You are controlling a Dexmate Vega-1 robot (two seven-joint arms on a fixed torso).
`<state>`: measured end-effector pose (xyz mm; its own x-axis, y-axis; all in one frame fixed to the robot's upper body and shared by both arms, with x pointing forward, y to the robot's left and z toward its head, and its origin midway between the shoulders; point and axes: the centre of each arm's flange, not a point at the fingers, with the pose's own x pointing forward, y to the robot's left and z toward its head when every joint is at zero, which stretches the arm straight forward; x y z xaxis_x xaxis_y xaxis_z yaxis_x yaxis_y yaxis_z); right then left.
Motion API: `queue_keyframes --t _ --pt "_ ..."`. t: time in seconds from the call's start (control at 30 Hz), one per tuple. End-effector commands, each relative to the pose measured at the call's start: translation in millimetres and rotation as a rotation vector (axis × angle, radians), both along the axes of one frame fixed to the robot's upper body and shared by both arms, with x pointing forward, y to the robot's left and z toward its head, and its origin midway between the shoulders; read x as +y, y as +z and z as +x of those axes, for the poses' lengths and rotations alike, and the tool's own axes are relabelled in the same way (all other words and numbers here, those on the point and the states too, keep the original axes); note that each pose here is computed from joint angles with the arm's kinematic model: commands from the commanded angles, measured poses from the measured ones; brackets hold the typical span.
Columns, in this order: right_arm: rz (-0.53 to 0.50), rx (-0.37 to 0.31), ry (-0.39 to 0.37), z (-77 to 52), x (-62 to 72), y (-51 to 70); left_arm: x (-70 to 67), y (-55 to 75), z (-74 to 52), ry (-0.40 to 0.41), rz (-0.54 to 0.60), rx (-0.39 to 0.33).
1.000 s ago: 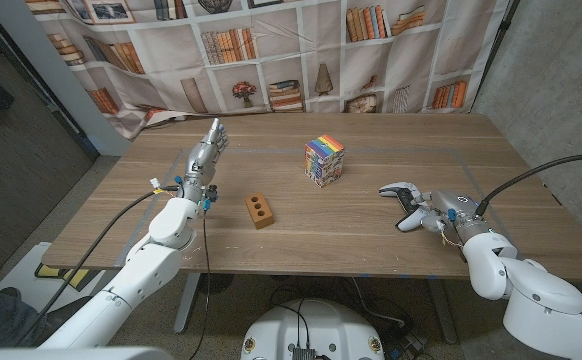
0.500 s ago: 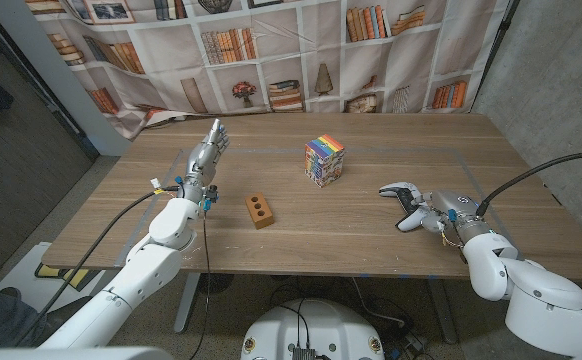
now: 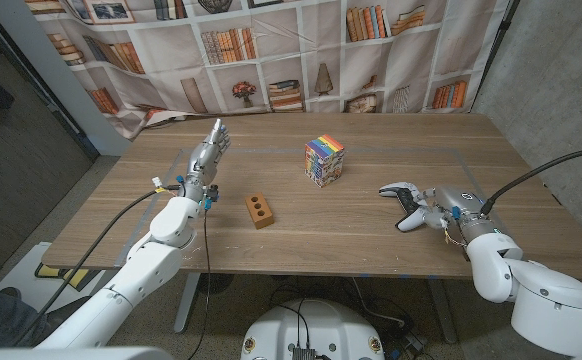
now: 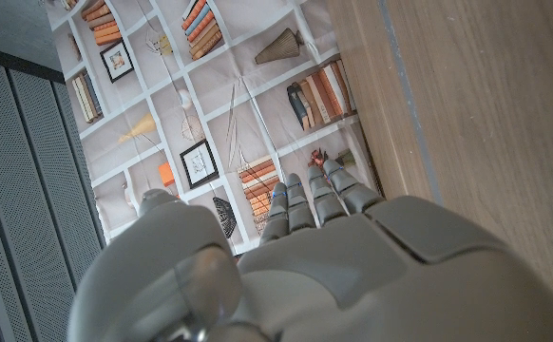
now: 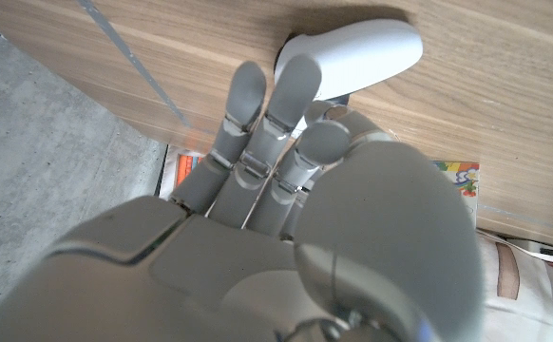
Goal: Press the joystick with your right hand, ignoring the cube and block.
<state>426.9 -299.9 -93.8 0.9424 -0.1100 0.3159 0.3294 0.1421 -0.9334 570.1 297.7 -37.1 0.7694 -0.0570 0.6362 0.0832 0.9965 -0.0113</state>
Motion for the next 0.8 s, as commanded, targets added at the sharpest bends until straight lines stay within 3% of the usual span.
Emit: queue_keyframes --t 0.03,0.43,0.8 --pt "0.015 -0.052 0.004 -7.4 0.0 8.3 -0.5 3.9 3.8 -0.005 0.006 0.001" --pt "0.030 -0.046 0.005 -5.9 0.6 9.2 0.6 5.9 6.3 -0.007 0.009 0.001" --pt "0.064 -0.084 0.006 -10.2 2.3 5.5 1.7 9.4 6.8 -0.010 0.019 -0.005"
